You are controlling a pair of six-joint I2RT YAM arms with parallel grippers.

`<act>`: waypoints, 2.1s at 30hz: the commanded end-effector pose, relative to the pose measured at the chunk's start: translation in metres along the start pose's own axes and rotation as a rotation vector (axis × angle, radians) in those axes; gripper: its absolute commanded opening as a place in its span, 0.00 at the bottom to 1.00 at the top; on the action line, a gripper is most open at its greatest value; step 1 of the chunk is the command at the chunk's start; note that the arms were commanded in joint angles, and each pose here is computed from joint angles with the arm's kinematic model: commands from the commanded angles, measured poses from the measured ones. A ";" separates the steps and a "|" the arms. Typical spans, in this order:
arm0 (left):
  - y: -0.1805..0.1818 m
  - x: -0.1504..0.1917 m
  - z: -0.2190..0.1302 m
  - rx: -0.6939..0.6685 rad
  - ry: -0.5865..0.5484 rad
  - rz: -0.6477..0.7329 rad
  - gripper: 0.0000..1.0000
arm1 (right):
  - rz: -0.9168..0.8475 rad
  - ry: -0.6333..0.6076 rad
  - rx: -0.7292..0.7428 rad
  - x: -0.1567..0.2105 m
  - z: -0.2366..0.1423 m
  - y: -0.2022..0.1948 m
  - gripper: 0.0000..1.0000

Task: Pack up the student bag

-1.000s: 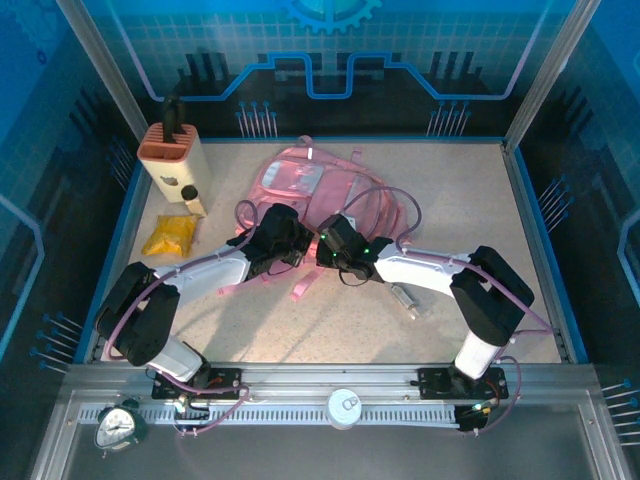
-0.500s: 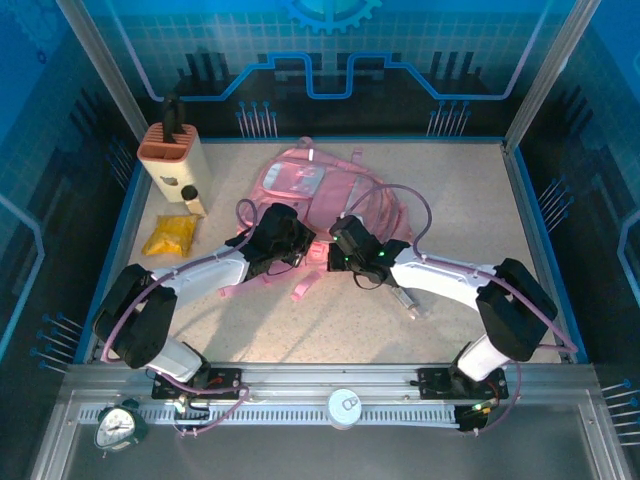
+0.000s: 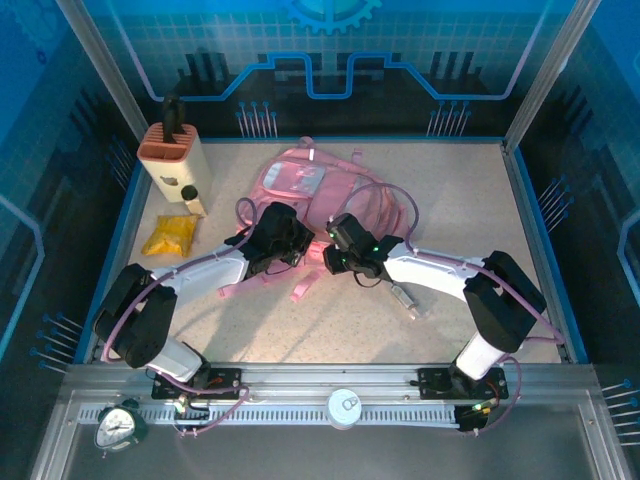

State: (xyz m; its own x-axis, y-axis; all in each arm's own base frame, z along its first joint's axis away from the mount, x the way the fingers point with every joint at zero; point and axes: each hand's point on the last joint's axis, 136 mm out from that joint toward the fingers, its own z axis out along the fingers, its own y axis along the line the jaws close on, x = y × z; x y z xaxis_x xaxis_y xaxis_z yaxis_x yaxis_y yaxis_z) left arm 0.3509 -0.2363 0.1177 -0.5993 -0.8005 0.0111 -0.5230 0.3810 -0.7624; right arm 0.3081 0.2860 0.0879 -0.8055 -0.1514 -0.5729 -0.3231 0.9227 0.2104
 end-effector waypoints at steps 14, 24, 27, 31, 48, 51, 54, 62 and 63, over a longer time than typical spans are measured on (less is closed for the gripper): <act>-0.033 0.001 -0.008 0.077 0.019 0.059 0.00 | 0.001 -0.157 0.213 -0.024 -0.018 -0.043 0.06; -0.021 -0.016 -0.011 0.046 0.043 0.101 0.00 | -0.016 -0.044 0.211 0.020 -0.038 -0.080 0.00; -0.023 -0.014 -0.011 0.044 0.068 0.134 0.00 | -0.021 -0.002 0.193 0.023 -0.036 -0.087 0.00; -0.023 -0.011 -0.008 0.036 0.090 0.164 0.00 | -0.098 0.012 0.126 0.016 -0.031 -0.076 0.00; -0.026 -0.008 -0.004 0.044 0.113 0.170 0.00 | -0.145 -0.021 0.088 -0.013 -0.012 -0.068 0.16; -0.027 -0.009 -0.004 0.036 0.111 0.188 0.00 | -0.144 -0.034 0.120 -0.015 -0.020 -0.073 0.07; -0.026 -0.010 -0.005 0.017 0.116 0.235 0.00 | -0.152 -0.043 0.133 -0.013 -0.031 -0.077 0.00; -0.028 -0.031 0.003 -0.017 0.104 0.273 0.00 | -0.196 0.037 -0.009 0.023 -0.041 -0.034 0.00; -0.030 -0.034 0.005 -0.017 0.109 0.275 0.00 | -0.206 0.040 -0.033 0.025 -0.041 -0.024 0.00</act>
State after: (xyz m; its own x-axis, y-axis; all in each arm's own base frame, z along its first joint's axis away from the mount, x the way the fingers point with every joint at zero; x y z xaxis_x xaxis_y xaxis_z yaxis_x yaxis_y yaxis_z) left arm 0.3655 -0.2256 0.1216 -0.7703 -0.6355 -0.0525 -0.4161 0.5634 -0.7137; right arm 0.3008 0.2324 0.1049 -0.7232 -0.3223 -0.6108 -0.4521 0.8896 0.0659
